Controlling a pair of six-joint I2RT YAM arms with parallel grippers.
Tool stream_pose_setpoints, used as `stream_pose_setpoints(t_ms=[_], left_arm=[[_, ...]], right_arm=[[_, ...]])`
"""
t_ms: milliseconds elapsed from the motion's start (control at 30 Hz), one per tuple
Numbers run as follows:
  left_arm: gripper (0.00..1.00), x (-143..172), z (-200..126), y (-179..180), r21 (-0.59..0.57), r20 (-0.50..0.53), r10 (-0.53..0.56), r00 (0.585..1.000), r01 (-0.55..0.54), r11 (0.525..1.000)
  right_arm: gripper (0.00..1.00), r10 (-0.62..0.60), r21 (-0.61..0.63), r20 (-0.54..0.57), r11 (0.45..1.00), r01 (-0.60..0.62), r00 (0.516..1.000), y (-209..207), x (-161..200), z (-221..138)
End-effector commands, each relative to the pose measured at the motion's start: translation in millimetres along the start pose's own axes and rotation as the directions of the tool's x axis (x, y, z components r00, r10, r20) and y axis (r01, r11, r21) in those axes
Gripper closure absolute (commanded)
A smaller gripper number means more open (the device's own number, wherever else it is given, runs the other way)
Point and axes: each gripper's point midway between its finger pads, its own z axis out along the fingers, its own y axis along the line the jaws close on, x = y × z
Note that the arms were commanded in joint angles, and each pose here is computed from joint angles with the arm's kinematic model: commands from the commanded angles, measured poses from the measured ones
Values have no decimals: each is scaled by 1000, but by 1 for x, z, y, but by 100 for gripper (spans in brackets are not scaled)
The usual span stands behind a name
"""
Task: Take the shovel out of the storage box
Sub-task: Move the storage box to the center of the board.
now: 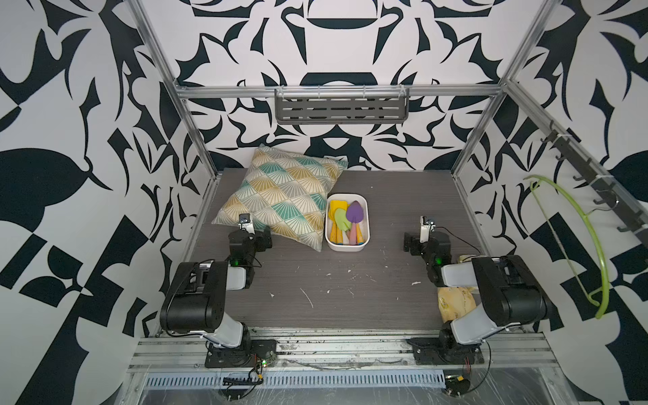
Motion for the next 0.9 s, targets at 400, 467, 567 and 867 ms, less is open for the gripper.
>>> stream_pose_setpoints(t_ms=[400,467,567,867], left_arm=[[1,-4,3,-2,17,0,-1,1000,1,1000],[1,-5,3,-2,17,0,-1,1000,1,1000],[1,-4,3,-2,17,-1,-1,1000,1,1000],[1,-14,-2,0,3,40,1,999,-1,1000]], right_arm=[[1,10,-3,56,1000,-9,998,-1,-19,-1],[1,10,-2,55,1000,-10,998,-1,-18,-1],[1,10,-3,56,1000,-9,998,-1,-19,-1],[2,8,1,70,1000,-8,998,-1,-22,-4]])
